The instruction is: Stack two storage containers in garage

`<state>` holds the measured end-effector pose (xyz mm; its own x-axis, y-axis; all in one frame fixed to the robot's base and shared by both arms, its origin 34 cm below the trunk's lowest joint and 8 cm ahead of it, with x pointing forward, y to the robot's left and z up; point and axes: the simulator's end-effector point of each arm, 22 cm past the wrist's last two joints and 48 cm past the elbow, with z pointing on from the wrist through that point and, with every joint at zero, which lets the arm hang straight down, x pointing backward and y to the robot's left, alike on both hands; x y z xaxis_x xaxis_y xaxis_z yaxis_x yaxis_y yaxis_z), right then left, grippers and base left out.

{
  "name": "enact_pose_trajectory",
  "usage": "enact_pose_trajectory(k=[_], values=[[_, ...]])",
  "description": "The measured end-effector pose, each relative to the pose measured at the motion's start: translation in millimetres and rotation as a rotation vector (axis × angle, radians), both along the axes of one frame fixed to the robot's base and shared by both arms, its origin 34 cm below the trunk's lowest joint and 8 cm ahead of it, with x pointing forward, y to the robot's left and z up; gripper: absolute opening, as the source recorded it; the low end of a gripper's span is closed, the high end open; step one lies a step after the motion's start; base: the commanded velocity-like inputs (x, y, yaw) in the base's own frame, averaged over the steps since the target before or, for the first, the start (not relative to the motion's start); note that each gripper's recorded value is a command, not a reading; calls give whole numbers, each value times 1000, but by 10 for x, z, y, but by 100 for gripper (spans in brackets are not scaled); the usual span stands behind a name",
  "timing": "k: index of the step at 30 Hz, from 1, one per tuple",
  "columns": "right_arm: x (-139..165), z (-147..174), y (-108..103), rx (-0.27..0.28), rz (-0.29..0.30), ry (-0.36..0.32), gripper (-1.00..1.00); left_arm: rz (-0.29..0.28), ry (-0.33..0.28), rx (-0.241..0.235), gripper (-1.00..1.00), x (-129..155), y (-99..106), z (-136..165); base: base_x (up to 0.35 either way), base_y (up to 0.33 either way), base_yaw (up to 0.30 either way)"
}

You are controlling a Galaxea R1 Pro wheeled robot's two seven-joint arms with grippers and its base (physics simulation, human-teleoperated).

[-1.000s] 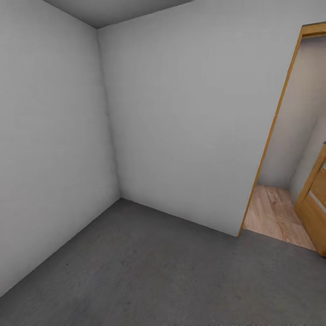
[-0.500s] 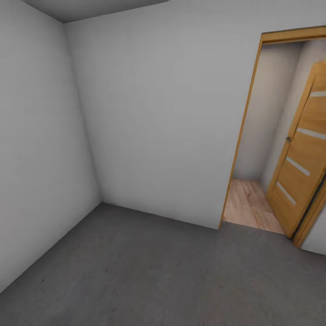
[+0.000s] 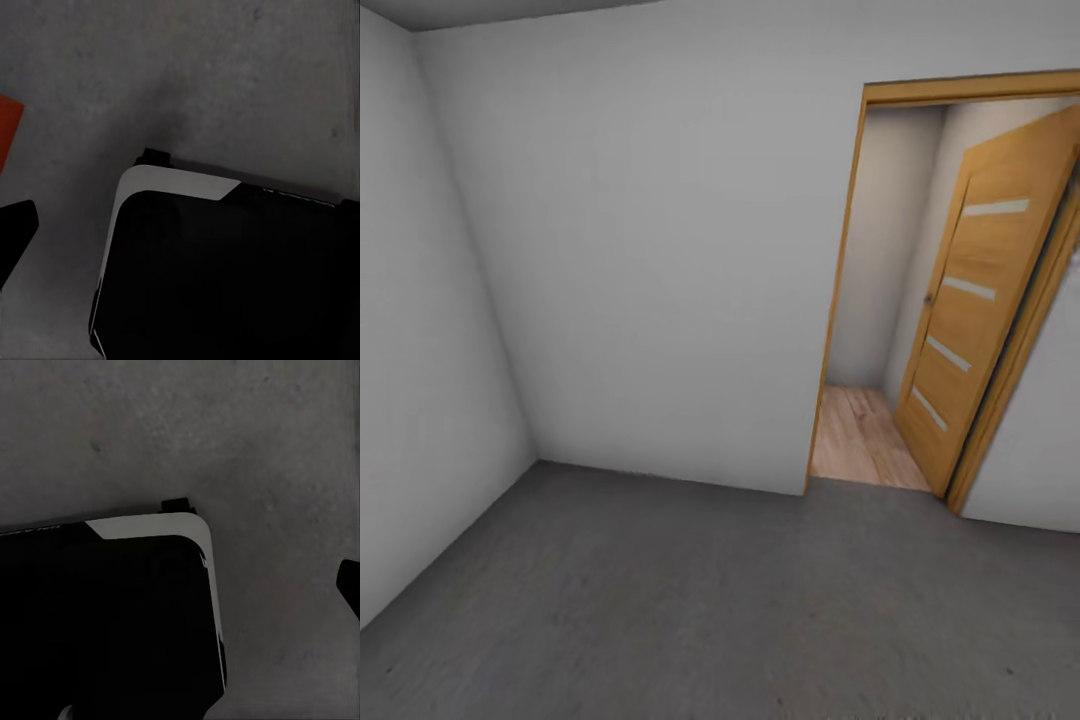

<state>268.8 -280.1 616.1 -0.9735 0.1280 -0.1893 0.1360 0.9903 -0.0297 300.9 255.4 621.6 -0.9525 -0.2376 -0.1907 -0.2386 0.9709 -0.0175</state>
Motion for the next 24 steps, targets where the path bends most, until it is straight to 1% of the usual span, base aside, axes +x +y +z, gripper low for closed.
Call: enact_pose_trajectory(k=[24], values=[[-1,0,0,0,0,0,100,-3,-4,-7,100,13,-66,3,0,0,-297]])
